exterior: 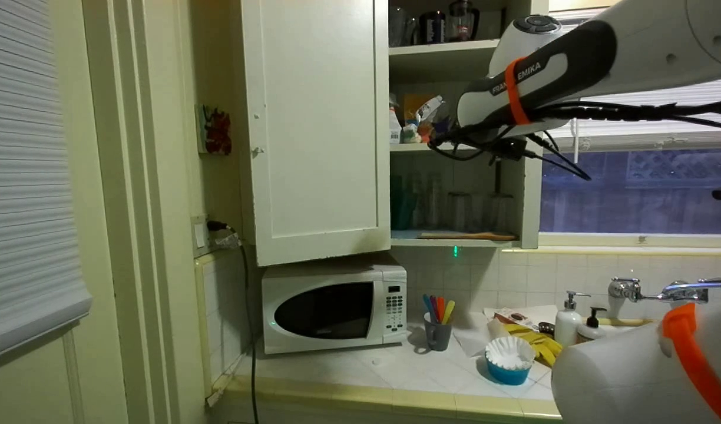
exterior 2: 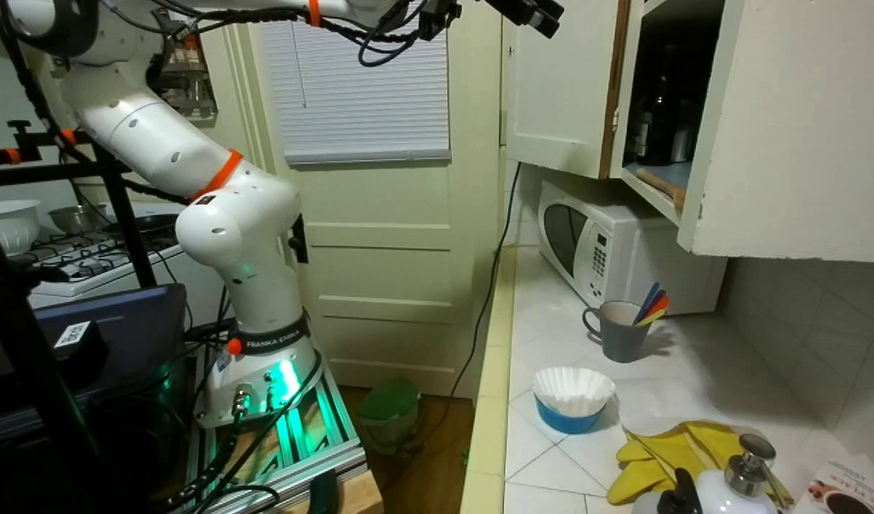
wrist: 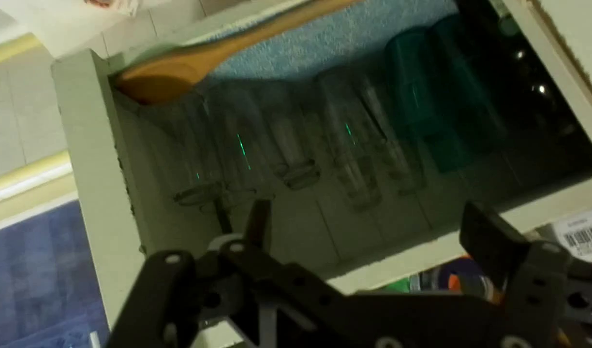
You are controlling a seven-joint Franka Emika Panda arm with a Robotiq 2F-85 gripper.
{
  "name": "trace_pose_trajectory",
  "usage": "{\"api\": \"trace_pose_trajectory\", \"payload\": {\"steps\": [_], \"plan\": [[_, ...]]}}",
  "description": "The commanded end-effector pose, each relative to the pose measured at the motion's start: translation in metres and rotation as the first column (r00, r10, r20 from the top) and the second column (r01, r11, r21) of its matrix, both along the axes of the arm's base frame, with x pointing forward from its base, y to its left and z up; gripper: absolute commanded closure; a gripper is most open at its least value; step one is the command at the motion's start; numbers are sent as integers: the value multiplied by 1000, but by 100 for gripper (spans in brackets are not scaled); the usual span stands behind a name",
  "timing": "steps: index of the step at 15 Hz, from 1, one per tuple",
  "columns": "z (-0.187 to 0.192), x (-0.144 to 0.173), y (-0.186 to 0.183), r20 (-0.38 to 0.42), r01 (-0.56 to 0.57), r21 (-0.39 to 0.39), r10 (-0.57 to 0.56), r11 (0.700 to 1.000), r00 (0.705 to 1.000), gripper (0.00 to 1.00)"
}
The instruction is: Move the tape in the cabinet to the bottom shelf.
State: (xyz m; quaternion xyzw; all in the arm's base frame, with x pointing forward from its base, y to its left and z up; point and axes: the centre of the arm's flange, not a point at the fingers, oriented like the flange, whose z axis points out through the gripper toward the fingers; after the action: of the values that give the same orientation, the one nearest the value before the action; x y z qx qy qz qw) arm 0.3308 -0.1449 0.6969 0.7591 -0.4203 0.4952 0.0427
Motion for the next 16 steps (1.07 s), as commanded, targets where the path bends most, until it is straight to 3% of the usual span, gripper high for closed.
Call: {"api": "trace_pose_trajectory", "payload": {"steps": [1, 5, 6, 10, 16], "plan": [[18, 15, -12, 136, 92, -134, -74, 987, 988, 0], [37, 11, -48, 265, 206, -291, -129, 934, 956, 0], [34, -1, -33, 223, 135, -240, -80, 961, 972, 0], [31, 5, -50, 247, 201, -314, -125, 928, 961, 0], [13, 16, -70, 45, 64, -591, -47, 804, 998, 0]]}}
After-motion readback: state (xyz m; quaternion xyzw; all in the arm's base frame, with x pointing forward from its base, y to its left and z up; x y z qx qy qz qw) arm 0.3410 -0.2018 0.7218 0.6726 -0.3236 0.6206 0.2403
